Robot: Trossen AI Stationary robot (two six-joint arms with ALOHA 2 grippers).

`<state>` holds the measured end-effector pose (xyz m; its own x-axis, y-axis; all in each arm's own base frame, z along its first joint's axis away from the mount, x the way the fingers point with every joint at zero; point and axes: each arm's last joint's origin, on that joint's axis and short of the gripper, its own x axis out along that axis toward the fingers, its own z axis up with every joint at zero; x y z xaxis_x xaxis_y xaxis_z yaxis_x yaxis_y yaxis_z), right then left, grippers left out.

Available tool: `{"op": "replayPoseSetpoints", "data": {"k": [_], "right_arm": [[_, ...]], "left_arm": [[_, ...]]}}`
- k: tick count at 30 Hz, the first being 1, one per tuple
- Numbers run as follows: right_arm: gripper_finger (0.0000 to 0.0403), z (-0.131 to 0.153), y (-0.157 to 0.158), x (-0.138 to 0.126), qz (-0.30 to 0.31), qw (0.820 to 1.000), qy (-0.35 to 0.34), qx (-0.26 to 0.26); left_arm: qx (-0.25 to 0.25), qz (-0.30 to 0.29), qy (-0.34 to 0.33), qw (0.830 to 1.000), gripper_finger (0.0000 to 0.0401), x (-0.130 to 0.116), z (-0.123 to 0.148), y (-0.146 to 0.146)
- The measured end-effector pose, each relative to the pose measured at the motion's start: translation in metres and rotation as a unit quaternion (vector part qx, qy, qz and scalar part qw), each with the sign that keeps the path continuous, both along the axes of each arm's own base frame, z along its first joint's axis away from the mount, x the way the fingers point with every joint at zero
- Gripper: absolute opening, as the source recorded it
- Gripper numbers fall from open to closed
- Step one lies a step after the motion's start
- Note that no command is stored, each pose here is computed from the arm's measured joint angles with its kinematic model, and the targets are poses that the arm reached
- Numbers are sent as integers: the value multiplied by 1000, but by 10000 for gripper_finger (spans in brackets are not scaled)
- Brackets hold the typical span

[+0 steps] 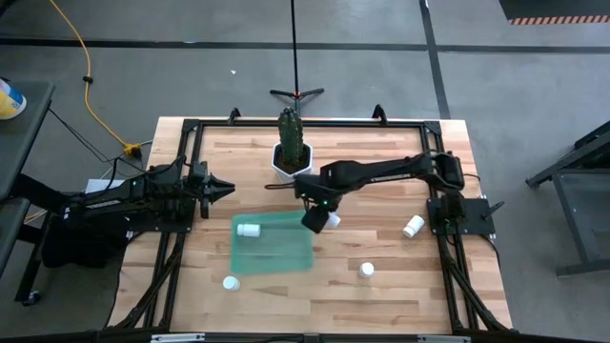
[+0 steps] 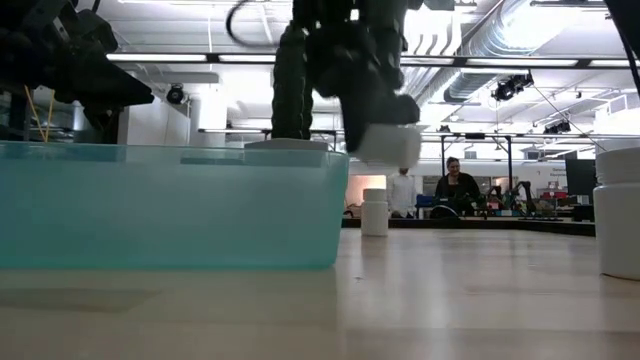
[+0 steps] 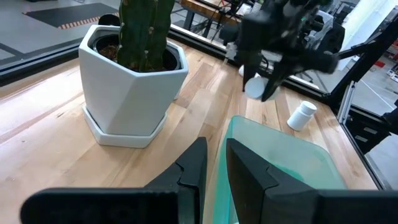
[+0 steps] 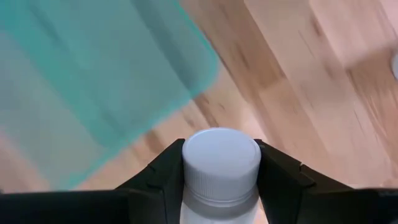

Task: Pick and place pill bottles into a basket
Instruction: Put the white pill bottle into the green bin

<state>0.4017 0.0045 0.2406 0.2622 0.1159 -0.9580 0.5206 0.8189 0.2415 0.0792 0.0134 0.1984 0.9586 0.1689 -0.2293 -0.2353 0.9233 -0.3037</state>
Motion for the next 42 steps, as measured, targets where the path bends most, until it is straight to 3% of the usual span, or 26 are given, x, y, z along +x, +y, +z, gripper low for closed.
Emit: {"op": "replayPoseSetpoints", "data": {"k": [10,15,31,36,42], "right_arm": [[149,23,19,16,43,988,-143,-34],[149,29,32,24,85,973,-204,-70],[149,48,69,38,126,922,-335,-146],[149,48,80,42,126,907,-362,-173],[149,29,93,59,120,895,-398,-164]], "left_arm": [[-2,0,1,1000,97,0,0,0],[-2,1,1,1000,97,0,0,0],[-2,0,3,1000,97,0,-1,0],[-2,2,4,1000,97,0,-1,0],[-3,5,16,1000,97,-1,-3,0]]}}
